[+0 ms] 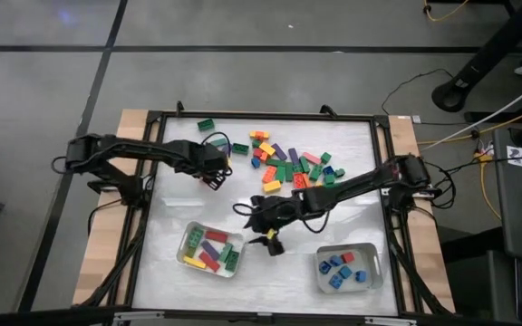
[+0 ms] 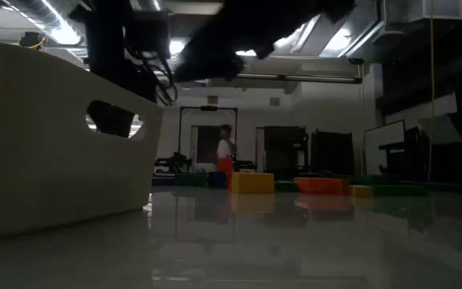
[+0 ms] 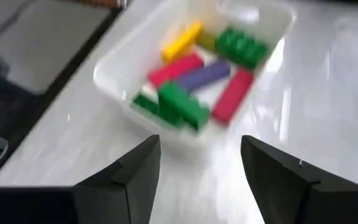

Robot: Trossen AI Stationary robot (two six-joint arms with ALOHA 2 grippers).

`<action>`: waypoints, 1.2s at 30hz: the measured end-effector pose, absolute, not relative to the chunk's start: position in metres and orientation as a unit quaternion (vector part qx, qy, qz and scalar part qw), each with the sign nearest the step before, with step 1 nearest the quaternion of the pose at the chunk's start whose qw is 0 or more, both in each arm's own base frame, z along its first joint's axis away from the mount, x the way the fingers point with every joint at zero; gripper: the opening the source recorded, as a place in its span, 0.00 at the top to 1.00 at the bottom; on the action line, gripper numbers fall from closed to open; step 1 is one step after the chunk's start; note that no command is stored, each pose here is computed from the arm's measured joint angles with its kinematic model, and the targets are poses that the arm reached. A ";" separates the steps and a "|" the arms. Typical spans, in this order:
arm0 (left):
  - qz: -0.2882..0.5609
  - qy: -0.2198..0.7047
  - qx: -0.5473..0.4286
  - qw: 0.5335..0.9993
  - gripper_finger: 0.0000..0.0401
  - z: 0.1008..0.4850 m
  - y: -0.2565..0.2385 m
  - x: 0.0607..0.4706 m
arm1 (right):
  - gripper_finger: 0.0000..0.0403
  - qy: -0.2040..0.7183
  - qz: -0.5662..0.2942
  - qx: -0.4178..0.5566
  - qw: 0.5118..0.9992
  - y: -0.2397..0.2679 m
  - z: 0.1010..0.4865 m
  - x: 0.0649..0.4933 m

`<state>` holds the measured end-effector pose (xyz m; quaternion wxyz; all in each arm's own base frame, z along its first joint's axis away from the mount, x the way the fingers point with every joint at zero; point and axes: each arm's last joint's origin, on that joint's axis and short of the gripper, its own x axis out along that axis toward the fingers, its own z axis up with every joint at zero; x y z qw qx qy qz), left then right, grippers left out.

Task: Sort blocks by size
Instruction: Put the rectangular orange game piece into the white bin

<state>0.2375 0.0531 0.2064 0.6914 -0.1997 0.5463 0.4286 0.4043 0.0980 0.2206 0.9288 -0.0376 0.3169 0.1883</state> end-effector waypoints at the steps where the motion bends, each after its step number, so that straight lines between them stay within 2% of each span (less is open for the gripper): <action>1: 0.427 0.554 -0.201 0.686 0.51 0.204 0.056 0.238 | 0.45 0.335 0.182 -0.041 0.923 0.096 0.224 0.399; 18: 0.393 0.626 -0.252 0.625 0.51 0.163 0.091 0.246 | 0.45 0.528 0.089 -0.098 0.839 0.070 0.278 0.308; 21: 0.363 0.640 -0.269 0.621 0.55 0.156 0.094 0.248 | 0.45 0.550 0.066 -0.113 0.825 0.065 0.284 0.293; 23: 0.343 0.646 -0.278 0.623 0.61 0.153 0.096 0.249 | 0.45 0.554 0.048 -0.118 0.823 0.062 0.285 0.284; 28: 0.328 0.645 -0.288 0.628 0.82 0.154 0.095 0.250 | 0.45 0.570 0.027 -0.128 0.811 0.055 0.271 0.257; 33: 0.327 0.622 -0.299 0.645 0.82 0.167 0.091 0.249 | 0.45 0.600 0.010 -0.130 0.789 0.048 0.241 0.230; 36: 0.296 0.603 -0.316 0.670 0.82 0.184 0.084 0.251 | 0.45 0.617 -0.020 -0.121 0.777 0.044 0.222 0.218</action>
